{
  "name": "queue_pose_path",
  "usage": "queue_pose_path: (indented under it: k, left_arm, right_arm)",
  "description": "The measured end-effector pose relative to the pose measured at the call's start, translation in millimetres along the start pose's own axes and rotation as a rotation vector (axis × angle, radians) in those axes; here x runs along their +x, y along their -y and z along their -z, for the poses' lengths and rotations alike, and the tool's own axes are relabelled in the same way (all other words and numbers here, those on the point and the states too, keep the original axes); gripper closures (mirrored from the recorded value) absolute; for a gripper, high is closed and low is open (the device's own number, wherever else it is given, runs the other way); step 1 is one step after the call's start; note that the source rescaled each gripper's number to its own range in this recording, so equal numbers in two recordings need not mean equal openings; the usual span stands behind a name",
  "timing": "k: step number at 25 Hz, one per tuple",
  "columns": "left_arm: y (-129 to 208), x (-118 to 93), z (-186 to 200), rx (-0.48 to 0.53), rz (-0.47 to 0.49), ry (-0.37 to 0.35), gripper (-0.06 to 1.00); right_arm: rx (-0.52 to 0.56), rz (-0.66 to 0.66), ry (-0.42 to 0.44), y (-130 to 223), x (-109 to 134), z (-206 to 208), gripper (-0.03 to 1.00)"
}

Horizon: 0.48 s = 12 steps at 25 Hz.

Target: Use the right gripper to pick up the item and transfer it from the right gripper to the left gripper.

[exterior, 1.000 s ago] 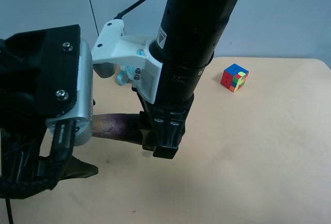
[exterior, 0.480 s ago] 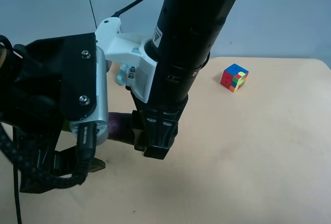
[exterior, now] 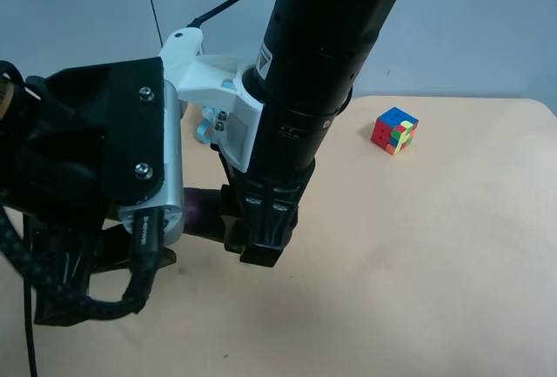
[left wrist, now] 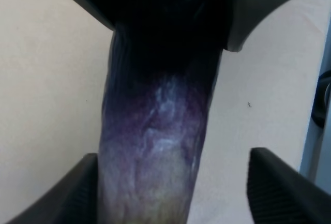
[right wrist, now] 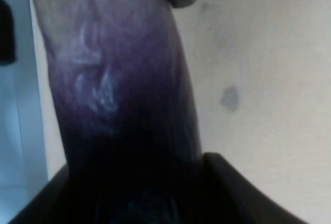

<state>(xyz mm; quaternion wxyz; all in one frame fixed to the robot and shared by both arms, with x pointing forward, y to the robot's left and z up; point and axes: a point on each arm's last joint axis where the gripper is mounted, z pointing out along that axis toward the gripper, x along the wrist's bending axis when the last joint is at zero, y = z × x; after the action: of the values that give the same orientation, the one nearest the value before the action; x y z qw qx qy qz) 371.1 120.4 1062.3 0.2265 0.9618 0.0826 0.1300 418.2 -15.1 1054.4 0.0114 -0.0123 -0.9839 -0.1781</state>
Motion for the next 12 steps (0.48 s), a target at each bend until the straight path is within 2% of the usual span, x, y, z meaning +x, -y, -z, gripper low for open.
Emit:
queue_pose_path:
  k: [7,12]
  left_arm:
    - [-0.5,1.7,0.0,-0.005,-0.024,-0.018,0.94]
    - [-0.8,1.8,0.0,-0.009,-0.035,-0.020,0.94]
  right_arm:
    - [0.003,-0.007,-0.012,0.2,1.1,0.0,0.97]
    - [0.004,-0.006,-0.011,0.3,1.0,0.0,0.97]
